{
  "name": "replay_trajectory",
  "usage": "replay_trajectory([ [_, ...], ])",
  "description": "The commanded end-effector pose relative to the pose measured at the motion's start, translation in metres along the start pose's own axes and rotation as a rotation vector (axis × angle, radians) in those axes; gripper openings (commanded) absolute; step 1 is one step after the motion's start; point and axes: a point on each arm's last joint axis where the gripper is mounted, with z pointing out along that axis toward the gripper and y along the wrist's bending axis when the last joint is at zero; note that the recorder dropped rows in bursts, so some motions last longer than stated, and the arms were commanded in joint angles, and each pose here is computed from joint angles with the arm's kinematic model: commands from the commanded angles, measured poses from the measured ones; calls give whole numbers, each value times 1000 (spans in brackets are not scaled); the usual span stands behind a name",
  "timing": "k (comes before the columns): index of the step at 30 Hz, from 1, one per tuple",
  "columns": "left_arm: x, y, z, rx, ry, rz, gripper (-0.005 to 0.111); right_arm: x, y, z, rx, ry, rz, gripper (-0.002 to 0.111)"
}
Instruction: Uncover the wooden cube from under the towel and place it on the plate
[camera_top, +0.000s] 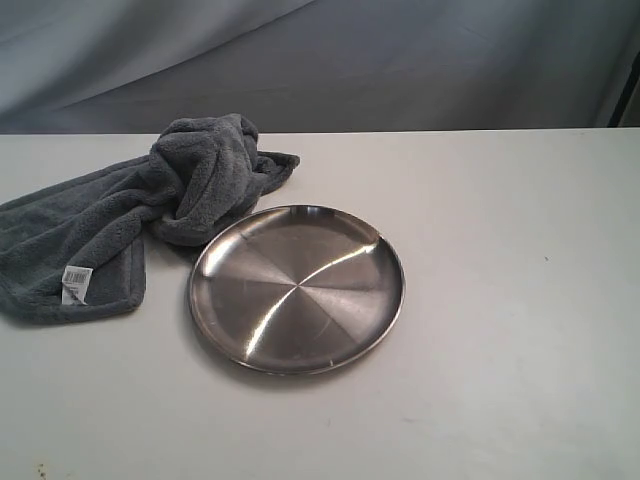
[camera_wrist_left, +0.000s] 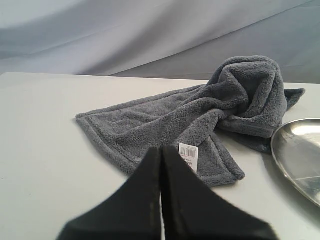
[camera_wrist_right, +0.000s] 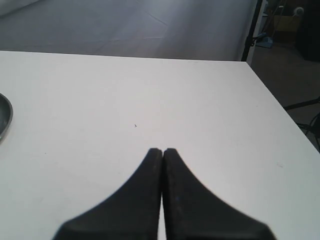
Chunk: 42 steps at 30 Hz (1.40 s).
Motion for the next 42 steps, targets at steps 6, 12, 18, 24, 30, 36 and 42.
replay_trajectory([
  [6, 0, 0, 0, 4, -10, 10, 0, 1, 0, 0, 1, -4, -17, 0],
  [12, 0, 3, 0, -27, -14, 140, 0, 1, 0, 0, 1, -4, -17, 0],
  [18, -1, 2, 0, -20, -20, 117, 0, 1, 0, 0, 1, -4, -17, 0],
  [24, -26, -4, -4, 75, -300, -157, 0, 1, 0, 0, 1, -4, -17, 0],
  [30, -47, -3, -13, 137, -539, -355, 0, 1, 0, 0, 1, -4, -17, 0],
  [36, -54, -6, -19, 201, -626, -369, 0, 1, 0, 0, 1, -4, -17, 0],
  [42, -91, -31, 15, 379, -449, -206, 0, 1, 0, 0, 1, -4, -17, 0],
])
